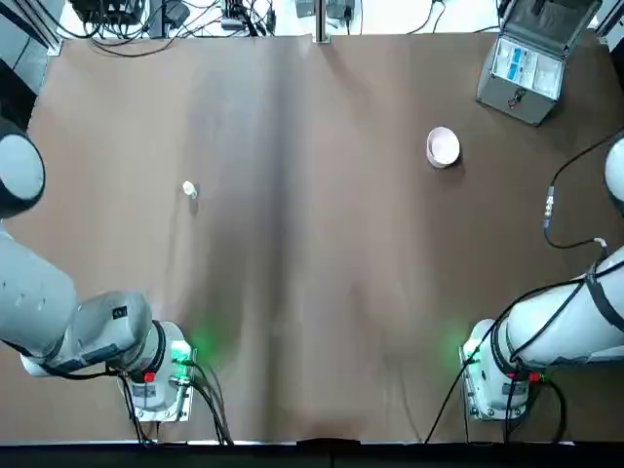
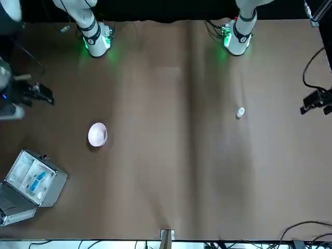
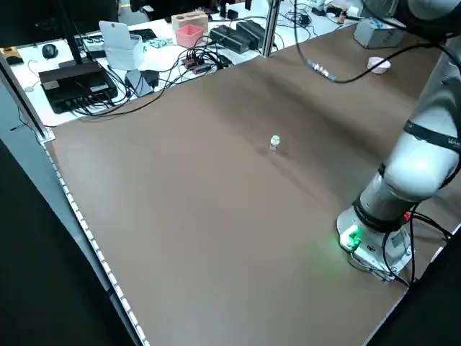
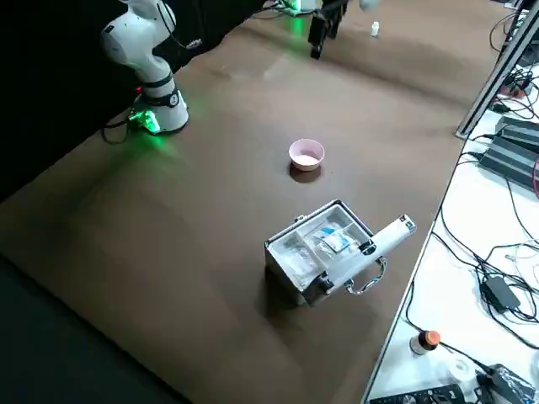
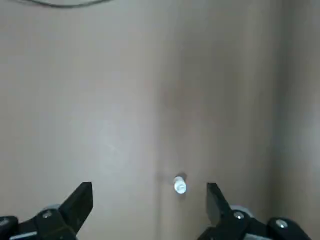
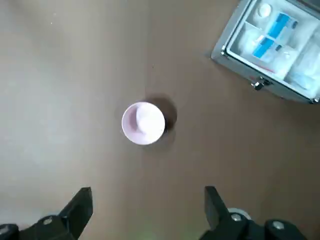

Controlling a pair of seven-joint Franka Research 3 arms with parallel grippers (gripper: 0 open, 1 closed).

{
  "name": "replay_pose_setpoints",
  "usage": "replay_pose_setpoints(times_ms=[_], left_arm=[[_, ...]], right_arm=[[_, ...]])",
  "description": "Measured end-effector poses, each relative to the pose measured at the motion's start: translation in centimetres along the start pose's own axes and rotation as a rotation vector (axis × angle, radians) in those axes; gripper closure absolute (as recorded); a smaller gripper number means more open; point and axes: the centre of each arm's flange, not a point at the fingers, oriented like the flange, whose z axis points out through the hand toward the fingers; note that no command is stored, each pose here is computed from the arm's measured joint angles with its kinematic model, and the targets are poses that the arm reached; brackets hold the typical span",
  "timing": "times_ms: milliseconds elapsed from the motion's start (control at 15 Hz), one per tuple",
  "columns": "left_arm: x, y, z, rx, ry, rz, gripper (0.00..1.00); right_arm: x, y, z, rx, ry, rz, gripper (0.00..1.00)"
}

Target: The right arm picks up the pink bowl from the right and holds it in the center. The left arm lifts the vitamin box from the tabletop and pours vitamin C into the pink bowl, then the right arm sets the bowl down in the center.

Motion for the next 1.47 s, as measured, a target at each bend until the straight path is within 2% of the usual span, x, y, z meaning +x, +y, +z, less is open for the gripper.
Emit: replay_pose_setpoints(times_ms=[200,267,467,667,867,933,1067,1200,1333,1467], left_arm=[[0.7,-7.2,3.5,-0.143,-0.006,0.041,0.00],[1.2,-11.2,6.2,-0.233,0.024,0.099,0.00],[1.4,-16.9,11.7,-0.382,0.066,0.164,0.00],[1.5,-21.0,18.8,-0.515,0.104,0.201,0.00],[1.7,-22.5,24.3,-0.591,0.156,0.297,0.00],[1.6,-22.9,25.7,-0.617,0.181,0.330,0.00],[1.3,-23.9,28.0,-0.656,0.234,0.401,0.00],[1.0,-24.6,29.7,-0.683,0.303,0.492,0.00],[0.9,-25.0,30.8,-0.692,0.386,0.610,0.00],[0.9,-24.9,32.0,-0.691,0.475,0.760,0.00]], right_arm=[[3.7,0.2,5.0,0.002,0.004,0.007,0.01],[5.2,0.7,8.5,0.004,-0.032,0.018,0.01],[6.6,2.6,14.8,0.071,-0.090,0.069,0.01],[7.5,5.2,22.3,0.145,-0.112,0.147,0.02],[7.4,5.6,28.3,0.168,-0.170,0.176,0.04],[7.2,5.6,30.0,0.173,-0.199,0.181,0.12],[6.5,5.7,33.2,0.195,-0.256,0.201,0.16],[5.5,6.1,35.8,0.207,-0.308,0.219,0.34],[5.0,6.1,37.6,0.217,-0.341,0.229,0.38],[4.7,6.1,38.5,0.223,-0.359,0.233,0.53]])
